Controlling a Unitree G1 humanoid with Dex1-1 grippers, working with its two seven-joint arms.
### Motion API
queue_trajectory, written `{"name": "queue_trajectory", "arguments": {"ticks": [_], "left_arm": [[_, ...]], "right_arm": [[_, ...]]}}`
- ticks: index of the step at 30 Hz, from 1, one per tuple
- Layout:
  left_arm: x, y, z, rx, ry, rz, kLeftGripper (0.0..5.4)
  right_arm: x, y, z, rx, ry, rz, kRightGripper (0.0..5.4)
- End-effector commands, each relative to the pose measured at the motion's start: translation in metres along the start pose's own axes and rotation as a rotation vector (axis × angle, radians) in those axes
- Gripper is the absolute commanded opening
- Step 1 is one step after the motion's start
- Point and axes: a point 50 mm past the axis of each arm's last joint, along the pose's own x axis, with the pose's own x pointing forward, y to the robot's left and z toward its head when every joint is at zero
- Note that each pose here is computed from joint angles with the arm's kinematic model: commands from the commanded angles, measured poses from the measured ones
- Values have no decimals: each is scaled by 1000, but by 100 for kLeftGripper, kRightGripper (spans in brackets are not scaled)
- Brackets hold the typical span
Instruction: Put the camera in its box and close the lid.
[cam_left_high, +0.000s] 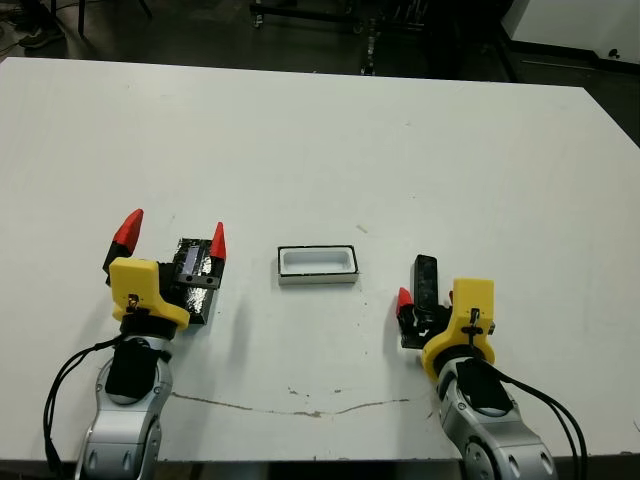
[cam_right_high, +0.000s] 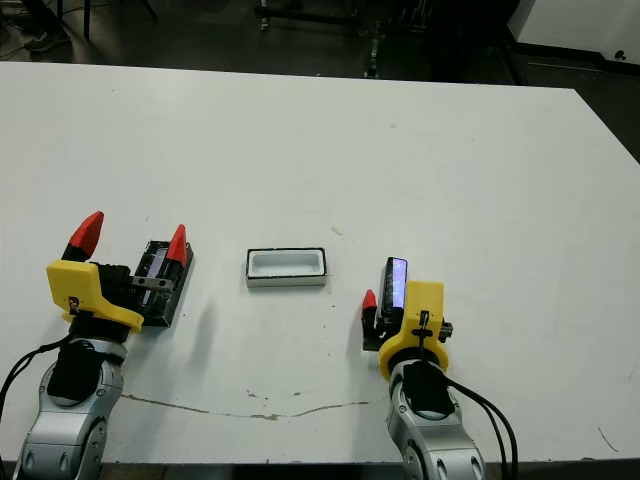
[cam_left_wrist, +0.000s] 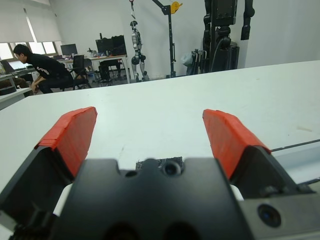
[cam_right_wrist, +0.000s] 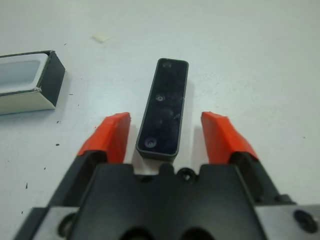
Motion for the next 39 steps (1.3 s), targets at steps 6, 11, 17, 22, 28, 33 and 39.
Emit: {"name": "queue_trajectory", "arguments": {"ticks": [6, 11, 17, 22, 28, 33, 39], "left_arm": [[-1, 1, 0, 6, 10, -6, 540], [-1, 0, 1, -1, 10, -2, 540], [-1, -1, 2, -3, 5, -6, 540], [-1, -1, 2, 3, 2, -8, 540], [-1, -1, 2, 19, 4, -8, 540], [-2, -2, 2, -3, 8, -6, 540], [-2, -2, 1, 15, 6, -7, 540]], "right_arm": [[3, 1, -4, 30, 36, -11, 254], [4, 0, -6, 53, 58, -11, 177], [5, 0, -8, 85, 89, -23, 165], [5, 0, -8, 82, 88, -28, 165], [4, -1, -7, 80, 77, -36, 165], [4, -11, 6, 36, -57, 34, 165], [7, -25, 51, -56, -306, 247, 165]]}}
